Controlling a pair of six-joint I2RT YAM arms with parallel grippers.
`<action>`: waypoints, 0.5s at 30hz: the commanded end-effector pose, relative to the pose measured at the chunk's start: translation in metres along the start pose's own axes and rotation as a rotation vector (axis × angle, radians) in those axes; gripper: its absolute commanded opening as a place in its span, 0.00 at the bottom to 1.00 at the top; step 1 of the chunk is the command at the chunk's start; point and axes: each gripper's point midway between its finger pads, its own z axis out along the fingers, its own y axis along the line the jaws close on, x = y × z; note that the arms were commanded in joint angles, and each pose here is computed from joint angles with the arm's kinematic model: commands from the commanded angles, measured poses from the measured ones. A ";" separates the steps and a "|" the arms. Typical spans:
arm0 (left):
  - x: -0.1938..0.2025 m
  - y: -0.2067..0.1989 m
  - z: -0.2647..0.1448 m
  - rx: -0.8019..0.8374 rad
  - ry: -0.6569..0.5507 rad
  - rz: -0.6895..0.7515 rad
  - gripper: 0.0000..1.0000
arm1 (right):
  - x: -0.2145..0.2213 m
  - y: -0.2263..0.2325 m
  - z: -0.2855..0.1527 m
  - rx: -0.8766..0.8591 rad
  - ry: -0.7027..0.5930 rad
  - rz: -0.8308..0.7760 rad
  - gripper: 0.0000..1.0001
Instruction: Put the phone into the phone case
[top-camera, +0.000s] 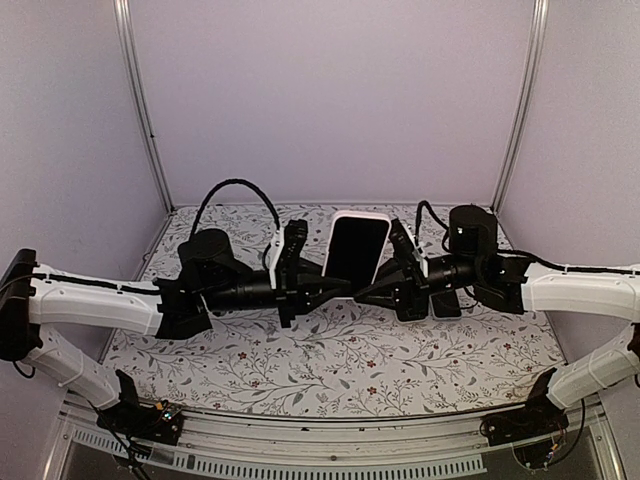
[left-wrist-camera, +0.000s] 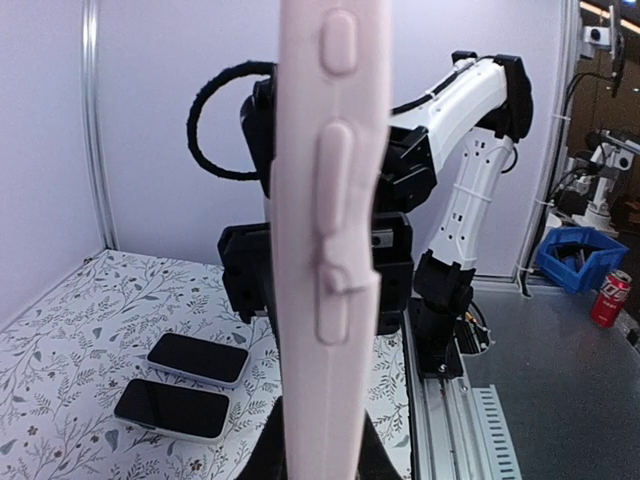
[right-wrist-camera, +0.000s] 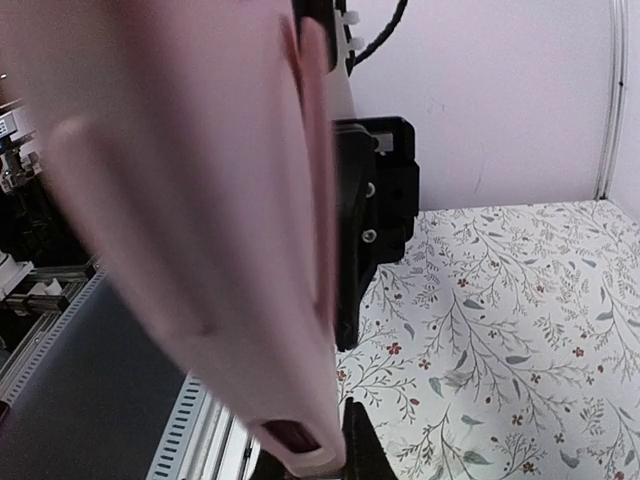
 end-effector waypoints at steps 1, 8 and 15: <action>-0.039 -0.005 -0.004 0.006 -0.117 0.028 0.00 | 0.002 -0.001 0.007 0.004 0.014 -0.040 0.00; -0.035 -0.004 -0.005 -0.001 -0.096 0.035 0.00 | 0.002 -0.010 -0.002 0.104 0.042 -0.069 0.54; -0.027 -0.005 -0.007 0.000 -0.066 0.036 0.00 | -0.021 -0.008 -0.023 0.170 0.059 -0.163 0.76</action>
